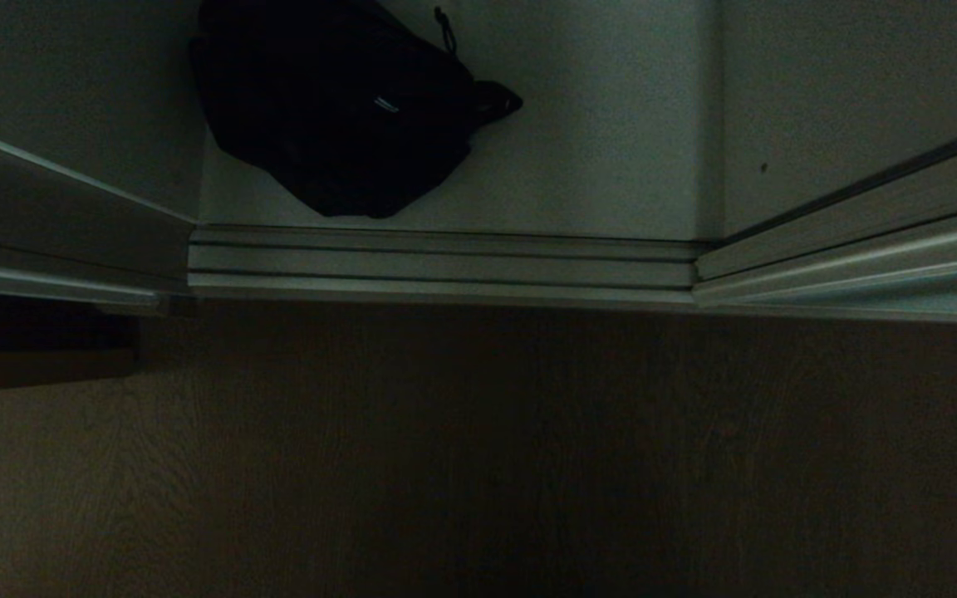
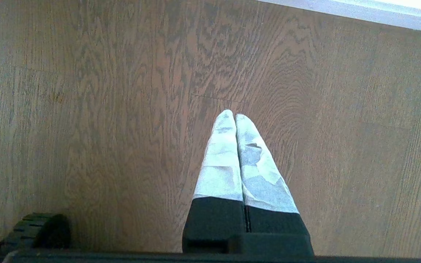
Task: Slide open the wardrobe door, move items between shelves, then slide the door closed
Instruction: Close the door
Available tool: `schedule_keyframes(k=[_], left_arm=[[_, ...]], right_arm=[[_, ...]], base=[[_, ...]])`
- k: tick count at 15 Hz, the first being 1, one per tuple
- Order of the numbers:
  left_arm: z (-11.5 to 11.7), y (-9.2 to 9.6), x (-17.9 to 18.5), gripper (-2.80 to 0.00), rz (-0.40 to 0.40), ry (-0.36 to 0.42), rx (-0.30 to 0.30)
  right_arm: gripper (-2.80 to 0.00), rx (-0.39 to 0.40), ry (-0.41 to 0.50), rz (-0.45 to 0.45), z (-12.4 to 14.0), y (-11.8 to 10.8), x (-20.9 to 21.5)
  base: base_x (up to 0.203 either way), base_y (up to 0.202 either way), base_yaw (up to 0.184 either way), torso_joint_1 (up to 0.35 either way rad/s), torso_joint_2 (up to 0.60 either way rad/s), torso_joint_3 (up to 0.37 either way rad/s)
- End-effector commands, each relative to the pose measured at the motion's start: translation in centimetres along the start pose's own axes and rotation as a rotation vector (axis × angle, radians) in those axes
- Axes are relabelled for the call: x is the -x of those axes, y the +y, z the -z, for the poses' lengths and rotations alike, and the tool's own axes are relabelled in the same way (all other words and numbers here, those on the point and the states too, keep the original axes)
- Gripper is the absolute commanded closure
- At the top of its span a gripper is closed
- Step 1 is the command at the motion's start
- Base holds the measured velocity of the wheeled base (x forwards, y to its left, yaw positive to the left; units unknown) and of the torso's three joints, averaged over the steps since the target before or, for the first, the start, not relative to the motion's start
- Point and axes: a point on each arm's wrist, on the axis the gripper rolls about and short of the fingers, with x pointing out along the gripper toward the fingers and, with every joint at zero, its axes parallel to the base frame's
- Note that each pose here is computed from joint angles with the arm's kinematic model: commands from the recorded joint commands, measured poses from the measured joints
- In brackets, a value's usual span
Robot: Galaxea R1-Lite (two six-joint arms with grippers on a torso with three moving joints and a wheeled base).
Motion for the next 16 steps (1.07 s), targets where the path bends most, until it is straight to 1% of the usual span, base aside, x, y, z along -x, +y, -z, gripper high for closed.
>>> schedule_keyframes(k=[1,2,3,4,5,6,7,9,10,11,13,14,15,16], left_arm=[[2.1,-0.4,2.1,0.0,-0.021,-0.029,0.01],[3.5,-0.5,1.7,0.0,-0.011,0.021,0.029],[4.8,-0.6,1.6,0.0,0.039,0.059,0.038],[5.5,-0.7,1.9,0.0,0.119,0.063,0.03],[6.5,-0.8,2.3,0.0,0.167,0.063,0.007],[8.3,-1.0,2.3,0.0,0.188,0.096,-0.019],[9.7,-1.2,2.4,0.0,0.198,0.109,-0.031],[12.1,-1.5,3.6,0.0,0.193,0.059,-0.034],[14.0,-1.7,3.9,0.0,0.19,0.067,-0.033],[15.0,-1.8,3.9,0.0,0.172,0.064,-0.014],[15.3,-1.8,3.9,0.0,0.139,0.082,0.105],[15.4,-1.7,3.9,0.0,0.121,0.1,0.153],[15.5,-1.7,3.9,0.0,0.095,0.104,0.157],[15.6,-1.6,3.9,0.0,0.073,0.109,0.12]], right_arm=[[0.0,0.001,-0.002,-0.001,0.0,0.0,0.0],[0.0,0.001,-0.002,-0.001,0.0,0.0,0.0],[0.0,0.001,-0.003,-0.001,0.0,0.0,0.0],[0.0,0.001,-0.004,-0.001,0.0,0.0,0.0],[0.0,0.001,-0.002,-0.001,0.0,0.0,0.0],[0.0,0.001,-0.004,0.0,0.0,0.0,0.0],[0.0,0.001,-0.003,0.0,0.0,0.0,0.0],[0.0,0.001,-0.002,-0.001,0.0,0.0,0.0],[0.0,0.001,-0.003,-0.001,0.0,0.0,0.0],[0.0,0.001,-0.004,-0.001,0.0,0.0,0.0],[0.0,0.001,-0.003,-0.001,0.0,0.0,0.0],[0.0,0.001,-0.002,-0.001,0.0,0.0,0.0],[0.0,0.001,-0.002,0.0,0.0,0.0,0.0],[0.0,0.001,-0.004,-0.001,0.0,0.0,0.0]], base=[[0.0,0.0,0.0,0.0,0.0,0.0],[0.0,0.0,0.0,0.0,0.0,0.0],[0.0,0.0,0.0,0.0,0.0,0.0],[0.0,0.0,0.0,0.0,0.0,0.0],[0.0,0.0,0.0,0.0,0.0,0.0],[0.0,0.0,0.0,0.0,0.0,0.0],[0.0,0.0,0.0,0.0,0.0,0.0],[0.0,0.0,0.0,0.0,0.0,0.0],[0.0,0.0,0.0,0.0,0.0,0.0],[0.0,0.0,0.0,0.0,0.0,0.0],[0.0,0.0,0.0,0.0,0.0,0.0],[0.0,0.0,0.0,0.0,0.0,0.0],[0.0,0.0,0.0,0.0,0.0,0.0],[0.0,0.0,0.0,0.0,0.0,0.0]])
